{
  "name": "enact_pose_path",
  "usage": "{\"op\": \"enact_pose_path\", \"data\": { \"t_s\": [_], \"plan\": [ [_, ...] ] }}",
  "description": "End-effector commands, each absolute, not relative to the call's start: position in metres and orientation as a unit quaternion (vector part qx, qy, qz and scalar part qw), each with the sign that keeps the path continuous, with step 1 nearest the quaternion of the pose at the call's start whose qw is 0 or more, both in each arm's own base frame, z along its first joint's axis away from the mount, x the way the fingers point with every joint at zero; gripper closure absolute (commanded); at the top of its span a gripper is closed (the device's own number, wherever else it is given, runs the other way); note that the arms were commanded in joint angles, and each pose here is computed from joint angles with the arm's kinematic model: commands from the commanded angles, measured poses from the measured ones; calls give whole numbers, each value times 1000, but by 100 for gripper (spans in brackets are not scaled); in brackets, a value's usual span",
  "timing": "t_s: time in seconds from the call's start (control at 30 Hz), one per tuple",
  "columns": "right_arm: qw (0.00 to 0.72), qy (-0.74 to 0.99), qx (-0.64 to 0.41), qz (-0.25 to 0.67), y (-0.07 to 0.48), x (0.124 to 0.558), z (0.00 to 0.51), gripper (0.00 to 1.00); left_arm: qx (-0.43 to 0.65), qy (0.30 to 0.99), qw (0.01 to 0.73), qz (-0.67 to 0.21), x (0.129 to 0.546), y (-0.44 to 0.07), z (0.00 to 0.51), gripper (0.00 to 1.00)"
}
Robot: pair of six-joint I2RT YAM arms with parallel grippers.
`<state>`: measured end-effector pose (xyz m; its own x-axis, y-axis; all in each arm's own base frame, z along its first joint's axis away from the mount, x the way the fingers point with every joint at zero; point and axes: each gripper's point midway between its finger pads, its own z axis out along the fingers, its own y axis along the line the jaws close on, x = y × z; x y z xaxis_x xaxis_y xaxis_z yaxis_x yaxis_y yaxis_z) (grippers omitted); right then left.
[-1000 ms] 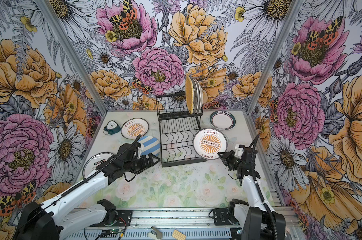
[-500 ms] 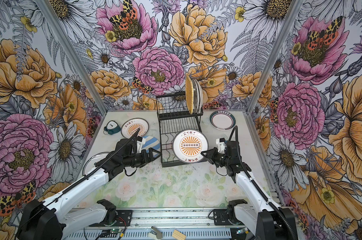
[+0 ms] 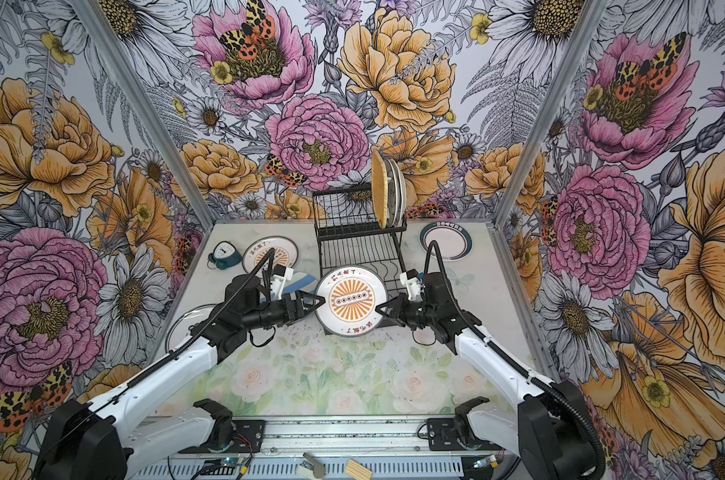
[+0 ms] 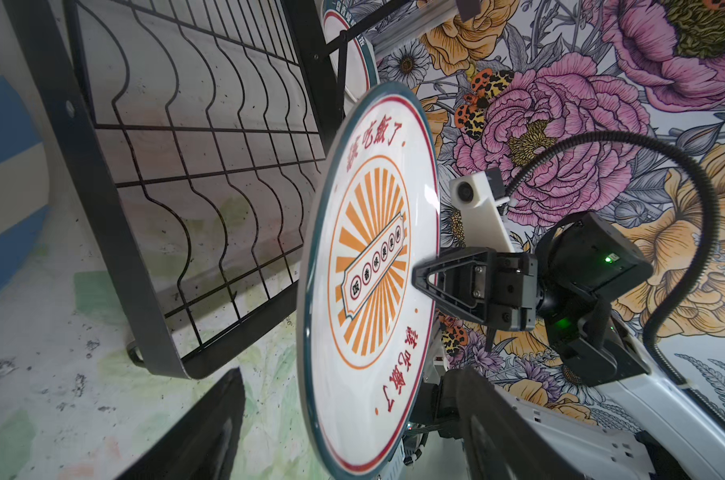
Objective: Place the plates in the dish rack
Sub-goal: 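Grip the sunburst plate's opposite edge with the left gripper while the right gripper holds it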
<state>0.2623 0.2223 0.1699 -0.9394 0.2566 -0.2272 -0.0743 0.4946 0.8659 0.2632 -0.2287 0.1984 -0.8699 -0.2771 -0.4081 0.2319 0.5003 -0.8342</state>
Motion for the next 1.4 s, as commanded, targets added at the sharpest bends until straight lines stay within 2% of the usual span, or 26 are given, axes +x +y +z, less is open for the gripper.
{"op": "enact_pose_path", "data": {
  "t_s": [0.0, 0.27, 0.33, 0.5, 0.67, 0.77, 0.87, 1.07, 1.37],
  "plan": [
    [191, 831, 6, 522, 237, 267, 196, 100, -11, 814, 261, -519, 263, -228, 204, 25],
    [175, 828, -18, 532, 250, 264, 201, 100, -19, 807, 269, -525, 265, -222, 208, 63],
    [174, 827, -24, 534, 253, 264, 203, 100, -20, 807, 267, -526, 264, -222, 208, 68],
    [168, 824, -40, 540, 260, 263, 207, 100, -22, 806, 267, -529, 264, -222, 210, 69],
    [162, 822, -52, 543, 264, 260, 207, 100, -23, 804, 267, -531, 265, -222, 212, 86],
    [165, 818, -61, 548, 266, 260, 212, 92, -22, 803, 266, -533, 264, -223, 213, 96],
    [166, 812, -74, 555, 269, 260, 220, 83, -22, 802, 264, -535, 264, -223, 213, 100],
    [166, 803, -92, 565, 273, 262, 230, 68, -14, 798, 259, -544, 261, -224, 218, 100],
    [162, 770, -109, 608, 287, 270, 246, 65, 8, 792, 238, -562, 252, -229, 221, 100]
  ]
}}
